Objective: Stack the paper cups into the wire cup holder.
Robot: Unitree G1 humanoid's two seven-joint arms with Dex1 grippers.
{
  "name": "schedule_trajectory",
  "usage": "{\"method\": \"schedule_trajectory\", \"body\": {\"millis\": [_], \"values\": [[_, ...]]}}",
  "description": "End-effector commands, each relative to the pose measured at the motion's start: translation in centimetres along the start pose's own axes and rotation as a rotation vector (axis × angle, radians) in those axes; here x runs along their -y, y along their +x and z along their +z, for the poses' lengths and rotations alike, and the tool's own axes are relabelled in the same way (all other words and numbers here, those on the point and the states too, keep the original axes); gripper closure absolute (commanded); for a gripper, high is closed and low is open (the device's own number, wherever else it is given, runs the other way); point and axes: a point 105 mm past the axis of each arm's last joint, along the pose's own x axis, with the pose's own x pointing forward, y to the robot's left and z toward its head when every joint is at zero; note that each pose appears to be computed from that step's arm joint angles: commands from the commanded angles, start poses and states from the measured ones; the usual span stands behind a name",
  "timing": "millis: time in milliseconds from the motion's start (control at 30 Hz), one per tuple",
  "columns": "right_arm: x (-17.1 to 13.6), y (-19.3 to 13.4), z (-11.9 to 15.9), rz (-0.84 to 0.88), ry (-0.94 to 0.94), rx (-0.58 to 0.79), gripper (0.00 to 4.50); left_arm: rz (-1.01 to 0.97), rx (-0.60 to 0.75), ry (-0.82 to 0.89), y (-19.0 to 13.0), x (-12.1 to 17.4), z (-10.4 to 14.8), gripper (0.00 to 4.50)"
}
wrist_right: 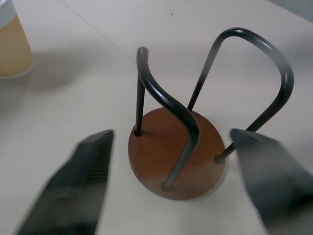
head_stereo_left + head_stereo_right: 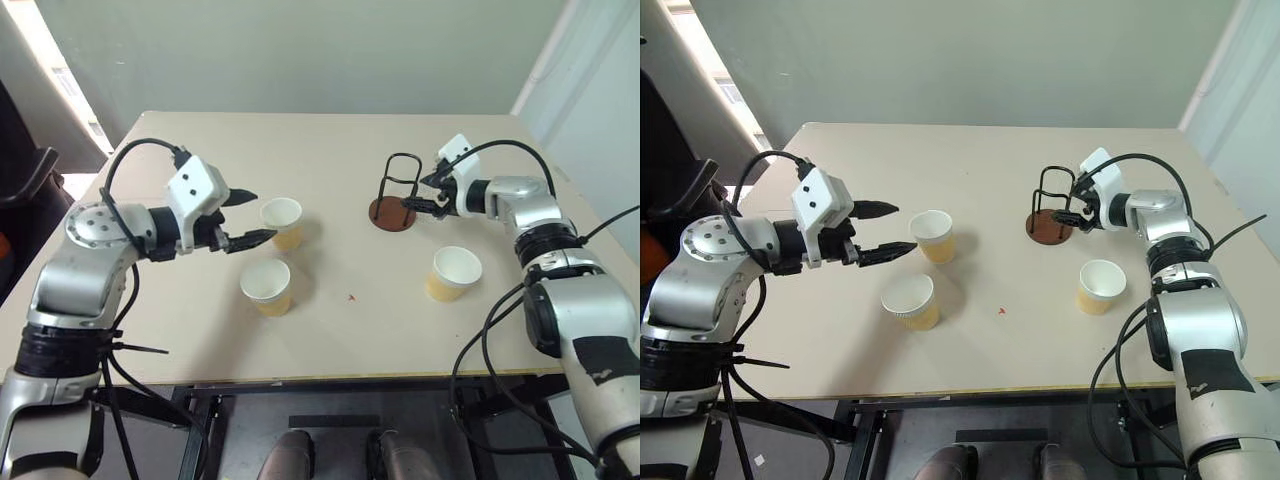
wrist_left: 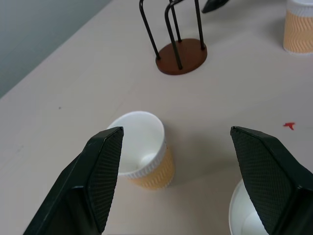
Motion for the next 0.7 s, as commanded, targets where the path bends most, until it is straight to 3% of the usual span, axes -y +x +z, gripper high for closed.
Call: {"method": "schedule_trajectory", "body": {"millis": [33,233,267,500,700], "values": [[0.2,-0.1,2.8,-0.005,-0.043,0.067,2.21,0.039,0.009,0.04,-0.7,-0.3,0.8,0.73],[-0.4,0.1,3.7,0.04,-0.057,0.093,4.32,0.057,0.015,0.038,-1.0,-0.5,1.0,0.73],[-0.5,0.1,3.8,0.052,-0.059,0.096,4.46,0.059,0.013,0.038,-1.1,-0.5,0.9,0.73],[-3.7,-1.7,6.4,0.321,-0.136,0.187,4.46,-0.062,0.016,0.005,-2.8,0.8,1.2,0.73],[-11.6,-6.2,5.1,0.684,-0.306,0.138,4.46,-0.156,-0.038,-0.008,-3.9,2.0,0.0,0.73]]}}
